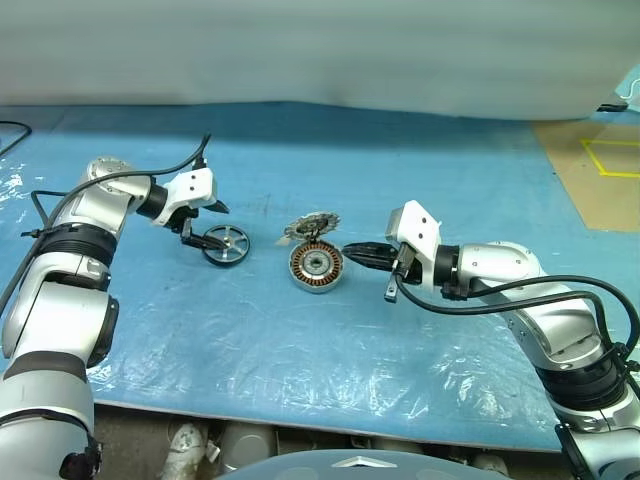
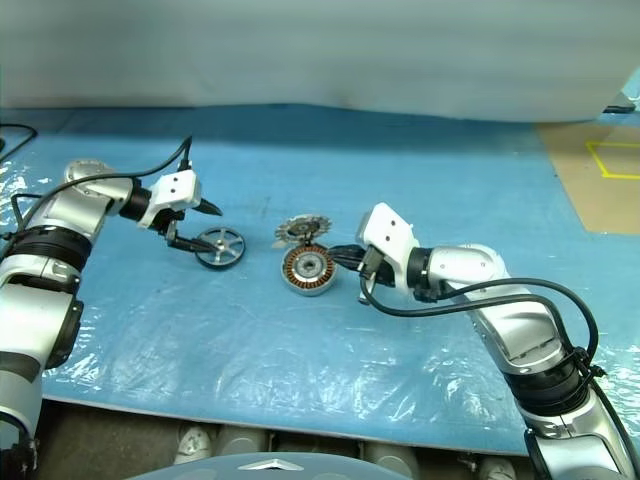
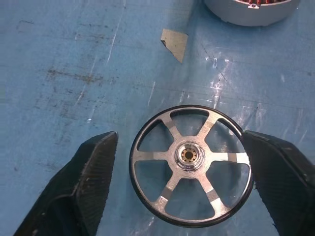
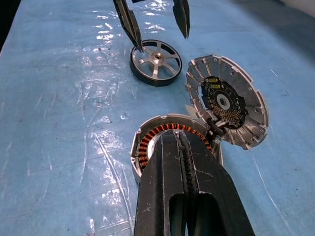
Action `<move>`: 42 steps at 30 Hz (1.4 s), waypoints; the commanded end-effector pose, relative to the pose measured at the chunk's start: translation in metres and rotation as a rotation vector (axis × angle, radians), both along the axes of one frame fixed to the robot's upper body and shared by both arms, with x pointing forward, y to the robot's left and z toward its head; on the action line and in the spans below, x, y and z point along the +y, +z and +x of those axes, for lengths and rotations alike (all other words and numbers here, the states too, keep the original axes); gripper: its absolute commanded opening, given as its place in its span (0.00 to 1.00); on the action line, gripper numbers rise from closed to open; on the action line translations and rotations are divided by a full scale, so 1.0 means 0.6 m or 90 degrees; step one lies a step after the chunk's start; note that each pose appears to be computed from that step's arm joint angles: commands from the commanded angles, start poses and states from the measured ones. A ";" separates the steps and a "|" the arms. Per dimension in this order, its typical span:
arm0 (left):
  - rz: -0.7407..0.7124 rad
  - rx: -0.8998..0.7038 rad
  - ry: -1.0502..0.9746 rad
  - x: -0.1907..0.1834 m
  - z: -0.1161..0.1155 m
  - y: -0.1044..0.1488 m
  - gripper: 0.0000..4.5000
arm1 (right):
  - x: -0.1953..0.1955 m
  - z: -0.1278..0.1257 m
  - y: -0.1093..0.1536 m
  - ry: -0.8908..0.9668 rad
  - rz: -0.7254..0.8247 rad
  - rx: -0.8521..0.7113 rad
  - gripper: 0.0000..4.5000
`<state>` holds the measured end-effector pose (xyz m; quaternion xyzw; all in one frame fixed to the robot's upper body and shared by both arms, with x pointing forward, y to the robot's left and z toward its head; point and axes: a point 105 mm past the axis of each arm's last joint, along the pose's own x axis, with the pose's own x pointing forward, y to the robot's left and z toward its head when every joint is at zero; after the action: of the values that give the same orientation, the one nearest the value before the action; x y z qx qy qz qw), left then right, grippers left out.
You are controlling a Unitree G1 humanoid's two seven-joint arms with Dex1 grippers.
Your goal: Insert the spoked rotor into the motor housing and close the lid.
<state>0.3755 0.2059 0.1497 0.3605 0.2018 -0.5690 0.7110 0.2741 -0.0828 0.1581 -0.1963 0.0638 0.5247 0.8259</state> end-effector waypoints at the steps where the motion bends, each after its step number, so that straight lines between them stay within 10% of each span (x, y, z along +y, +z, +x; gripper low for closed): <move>1: 0.007 -0.054 0.002 0.008 0.009 0.023 0.63 | 0.006 -0.011 0.017 0.009 0.006 -0.031 0.00; 37: 0.177 -0.076 -0.119 0.013 -0.010 -0.066 0.56 | 0.012 -0.020 0.003 -0.025 0.007 -0.011 0.00; 42: 0.170 -0.083 -0.126 0.009 -0.011 -0.069 0.29 | 0.011 -0.017 0.003 -0.029 0.006 -0.013 0.00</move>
<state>0.3724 0.2098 0.1166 0.5075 0.1807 -0.5732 0.6175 0.2669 -0.0783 0.1474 -0.1881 0.0850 0.5019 0.8399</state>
